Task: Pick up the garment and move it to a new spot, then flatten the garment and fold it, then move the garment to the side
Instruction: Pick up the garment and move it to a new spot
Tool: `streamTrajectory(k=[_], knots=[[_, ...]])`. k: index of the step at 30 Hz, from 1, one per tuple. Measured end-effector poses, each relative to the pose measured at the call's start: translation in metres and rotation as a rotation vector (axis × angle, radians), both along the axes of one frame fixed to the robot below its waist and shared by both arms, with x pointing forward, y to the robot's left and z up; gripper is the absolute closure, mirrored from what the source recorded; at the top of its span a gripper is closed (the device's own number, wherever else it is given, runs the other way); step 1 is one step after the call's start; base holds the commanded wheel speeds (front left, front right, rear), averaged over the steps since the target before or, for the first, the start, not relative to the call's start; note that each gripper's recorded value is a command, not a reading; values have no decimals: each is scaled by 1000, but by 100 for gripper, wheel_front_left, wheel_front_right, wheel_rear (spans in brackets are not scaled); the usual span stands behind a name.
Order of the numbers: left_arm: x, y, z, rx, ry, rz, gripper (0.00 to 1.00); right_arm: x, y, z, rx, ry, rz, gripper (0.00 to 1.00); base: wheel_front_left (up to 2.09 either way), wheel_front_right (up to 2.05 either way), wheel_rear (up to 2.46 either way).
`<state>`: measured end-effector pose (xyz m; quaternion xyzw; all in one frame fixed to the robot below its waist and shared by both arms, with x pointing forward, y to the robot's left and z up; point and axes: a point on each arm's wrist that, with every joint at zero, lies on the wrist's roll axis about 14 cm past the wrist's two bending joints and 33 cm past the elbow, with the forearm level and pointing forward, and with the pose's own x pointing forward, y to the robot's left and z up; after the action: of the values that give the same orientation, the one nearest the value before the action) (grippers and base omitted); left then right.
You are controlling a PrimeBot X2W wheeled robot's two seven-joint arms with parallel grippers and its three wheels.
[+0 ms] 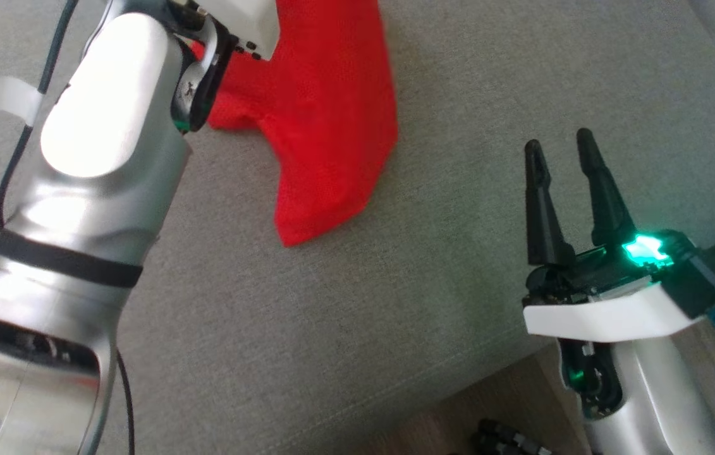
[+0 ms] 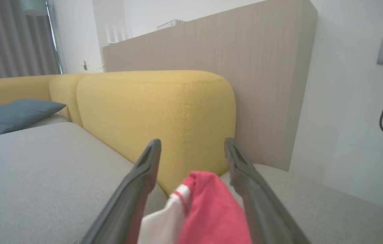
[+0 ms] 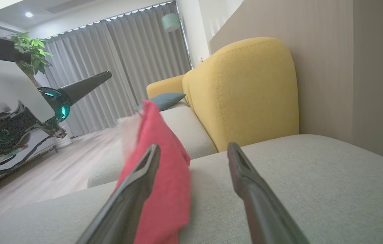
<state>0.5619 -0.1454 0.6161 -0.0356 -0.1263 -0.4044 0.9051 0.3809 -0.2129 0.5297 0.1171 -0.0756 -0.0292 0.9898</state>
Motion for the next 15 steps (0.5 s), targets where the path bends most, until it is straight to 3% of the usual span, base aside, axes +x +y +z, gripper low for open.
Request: streamTrajectory(k=[9, 15], knots=[[10, 40, -2, 17, -19, 85, 0, 13, 14, -2, 3, -7, 49, 0, 0, 0, 0], [17, 108, 6, 20, -36, 231, 0, 26, 35, -3, -16, -14, 117, 0, 0, 0, 0]])
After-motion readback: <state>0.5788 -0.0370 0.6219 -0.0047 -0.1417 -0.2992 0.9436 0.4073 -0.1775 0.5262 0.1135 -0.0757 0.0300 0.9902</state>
